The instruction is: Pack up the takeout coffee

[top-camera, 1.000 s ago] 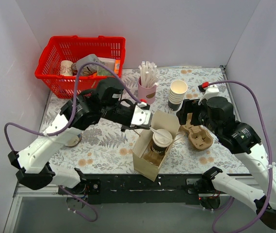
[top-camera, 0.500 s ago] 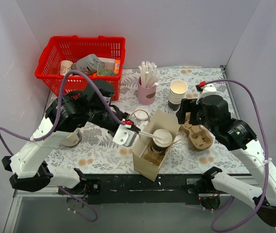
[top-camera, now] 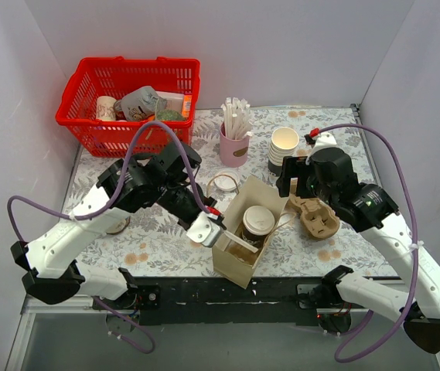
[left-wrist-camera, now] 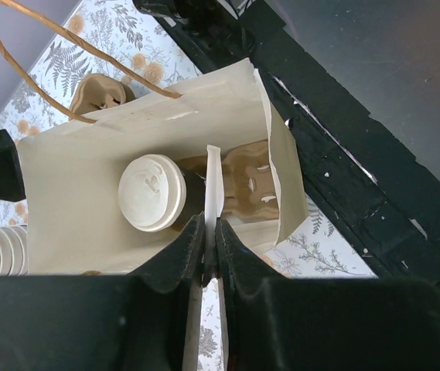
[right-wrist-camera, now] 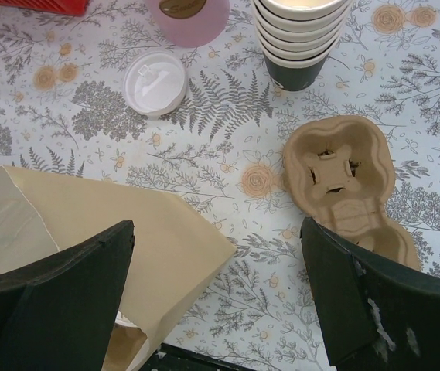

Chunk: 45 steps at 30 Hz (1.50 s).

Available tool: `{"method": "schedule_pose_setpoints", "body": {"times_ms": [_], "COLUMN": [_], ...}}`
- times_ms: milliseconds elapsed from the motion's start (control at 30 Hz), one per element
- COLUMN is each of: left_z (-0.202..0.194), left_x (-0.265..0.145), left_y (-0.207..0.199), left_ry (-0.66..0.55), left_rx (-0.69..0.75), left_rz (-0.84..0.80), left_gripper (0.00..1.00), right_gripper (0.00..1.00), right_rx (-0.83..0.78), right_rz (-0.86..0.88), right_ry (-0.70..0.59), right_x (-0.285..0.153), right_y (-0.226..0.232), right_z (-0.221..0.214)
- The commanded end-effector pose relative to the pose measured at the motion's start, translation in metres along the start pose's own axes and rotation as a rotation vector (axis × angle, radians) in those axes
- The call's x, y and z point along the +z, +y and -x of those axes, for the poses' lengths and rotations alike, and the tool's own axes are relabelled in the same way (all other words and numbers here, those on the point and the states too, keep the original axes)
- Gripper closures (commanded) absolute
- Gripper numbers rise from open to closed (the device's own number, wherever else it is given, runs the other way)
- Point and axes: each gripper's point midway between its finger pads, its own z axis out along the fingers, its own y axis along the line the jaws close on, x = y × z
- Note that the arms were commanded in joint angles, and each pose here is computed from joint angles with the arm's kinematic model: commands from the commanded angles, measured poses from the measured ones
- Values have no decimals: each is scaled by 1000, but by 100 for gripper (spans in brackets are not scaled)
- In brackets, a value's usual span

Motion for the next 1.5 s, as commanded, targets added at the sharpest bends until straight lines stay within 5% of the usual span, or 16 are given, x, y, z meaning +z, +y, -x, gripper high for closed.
{"method": "schedule_pose_setpoints", "body": {"times_ms": [0,133,333,367,400,600,667,700,767,867,1000,1033,1200,1367,1467], "left_z": [9,13,20,24,30,64,74,81,89,54,-43,-47,-140,-208,-210], "left_x": [-3,-5,-8,-11,-11,-36,-43,-70,-97,-124,-115,-146,-172,-188,-201], "left_y": [-13,-12,-7,-3,12,116,134,168,198,246,278,284,283,236,214], "left_ry": [-32,-37,-52,-60,-78,-275,-358,-422,-546,-484,-229,-251,-356,-266,-296], "left_rx": [4,3,-3,-7,-47,-204,-317,-357,-582,-835,-1068,-1091,-1466,-1631,-1647], "left_rz": [-33,-22,-7,10,69,567,638,837,989,1272,1588,1661,1541,1623,1659], "left_gripper": [81,60,48,13,2,2,2,2,2,2,2,2,2,2,2], "right_gripper": [4,4,4,4,4,4,4,4,4,2,2,2,2,2,2], "right_rx": [23,22,25,30,33,44,47,48,75,106,111,120,218,319,358], "right_rz": [22,30,42,44,43,45,44,33,-17,-98,-201,-205,-159,-244,-292], "right_ry": [-28,-24,-29,-33,-34,-36,-31,-28,-41,-57,-57,-70,-79,-98,-115], "right_x": [2,2,0,-1,-1,1,0,0,0,4,7,10,39,55,55], "right_y": [4,6,7,8,7,8,8,6,-2,-15,-30,-32,-60,-115,-141], "right_z": [6,5,6,6,6,6,6,4,5,7,15,20,38,37,24]}}
